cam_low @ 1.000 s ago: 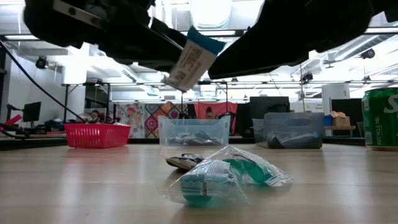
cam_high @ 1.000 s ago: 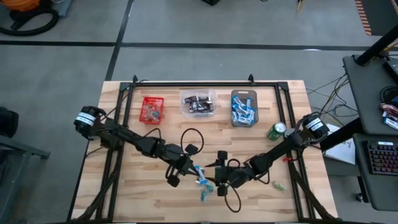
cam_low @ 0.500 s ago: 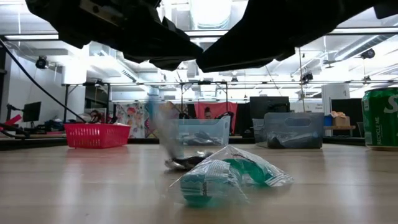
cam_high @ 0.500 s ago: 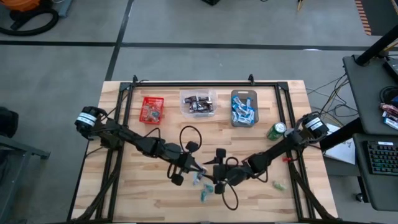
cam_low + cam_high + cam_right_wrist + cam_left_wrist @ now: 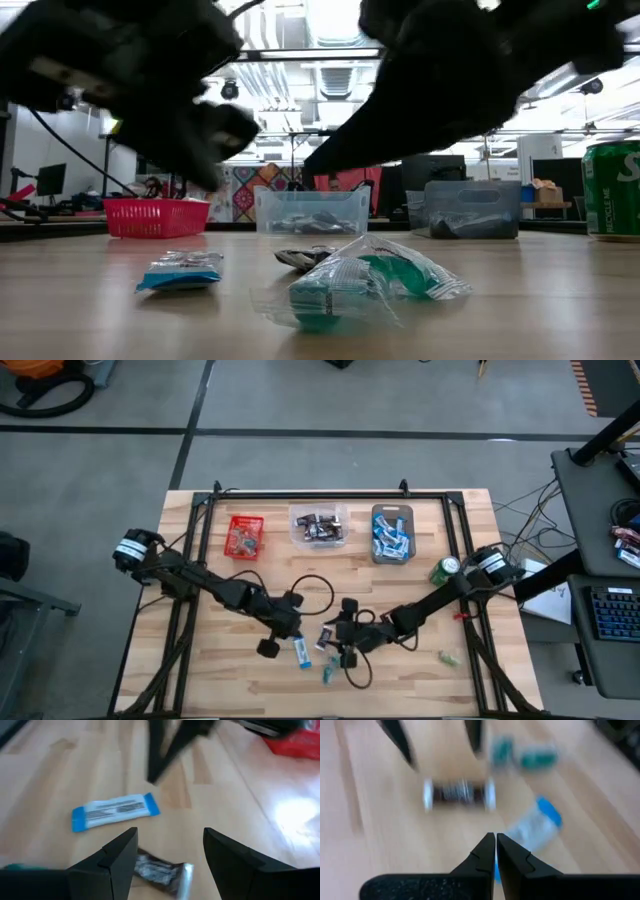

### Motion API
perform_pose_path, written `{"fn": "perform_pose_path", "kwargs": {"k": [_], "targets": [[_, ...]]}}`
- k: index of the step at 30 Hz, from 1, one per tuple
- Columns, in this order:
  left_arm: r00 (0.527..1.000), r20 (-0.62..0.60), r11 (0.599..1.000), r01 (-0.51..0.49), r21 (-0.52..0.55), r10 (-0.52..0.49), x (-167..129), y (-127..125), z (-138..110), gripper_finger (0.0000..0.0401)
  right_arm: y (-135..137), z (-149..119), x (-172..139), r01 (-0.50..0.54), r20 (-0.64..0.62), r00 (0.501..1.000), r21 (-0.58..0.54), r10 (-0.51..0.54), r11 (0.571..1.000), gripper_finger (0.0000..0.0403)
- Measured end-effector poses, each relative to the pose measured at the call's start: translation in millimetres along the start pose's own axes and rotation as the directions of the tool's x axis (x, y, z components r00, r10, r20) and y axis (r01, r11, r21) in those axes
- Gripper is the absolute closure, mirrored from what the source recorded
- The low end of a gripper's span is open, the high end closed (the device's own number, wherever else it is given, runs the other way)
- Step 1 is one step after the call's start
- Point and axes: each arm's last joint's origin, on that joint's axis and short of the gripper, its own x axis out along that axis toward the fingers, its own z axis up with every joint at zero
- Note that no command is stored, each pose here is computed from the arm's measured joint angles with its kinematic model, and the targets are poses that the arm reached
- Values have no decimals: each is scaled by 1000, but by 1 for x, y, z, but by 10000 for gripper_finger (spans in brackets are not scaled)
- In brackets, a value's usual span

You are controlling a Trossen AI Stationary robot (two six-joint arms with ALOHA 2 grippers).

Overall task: Sort candy
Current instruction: Put the white chocolate bar into the black bin

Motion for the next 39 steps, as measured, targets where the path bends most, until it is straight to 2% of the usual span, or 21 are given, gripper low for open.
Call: {"fn": "perform_pose_path", "kwargs": {"k": [4,6,9,13,16,24,28,33,36,39], "targets": [[987,-141,997,74,-14,-75,-5,-17,-13,401,-6,0,8,-13,-17,1000,52,14,999,188],[983,-154,994,105,16,-101,-1,-28,-18,401,-6,4,12,-13,-5,1000,93,14,996,188],[987,-111,990,127,54,-121,9,-39,-26,401,-7,13,16,-28,9,1000,165,27,986,188],[995,-13,993,103,63,-103,17,-44,-29,401,-1,22,24,-41,25,999,220,37,975,188],[995,-50,995,92,45,-90,16,-44,-34,401,6,25,33,-37,-4,999,220,39,975,188],[993,-93,998,67,-8,-68,-12,-49,-40,401,23,32,71,59,-192,981,249,-11,967,188],[999,-42,1000,7,-7,-7,-29,-53,-43,401,29,35,84,129,-293,954,228,-59,965,188],[997,39,998,-63,-24,64,-47,-58,-49,401,34,41,94,166,-317,946,284,-70,945,188],[993,94,997,-72,-24,74,-54,-62,-51,401,33,39,95,189,-370,924,218,-98,957,188],[989,141,998,-53,-16,55,-59,-66,-53,401,25,39,90,245,-430,883,74,-191,967,188]]}}
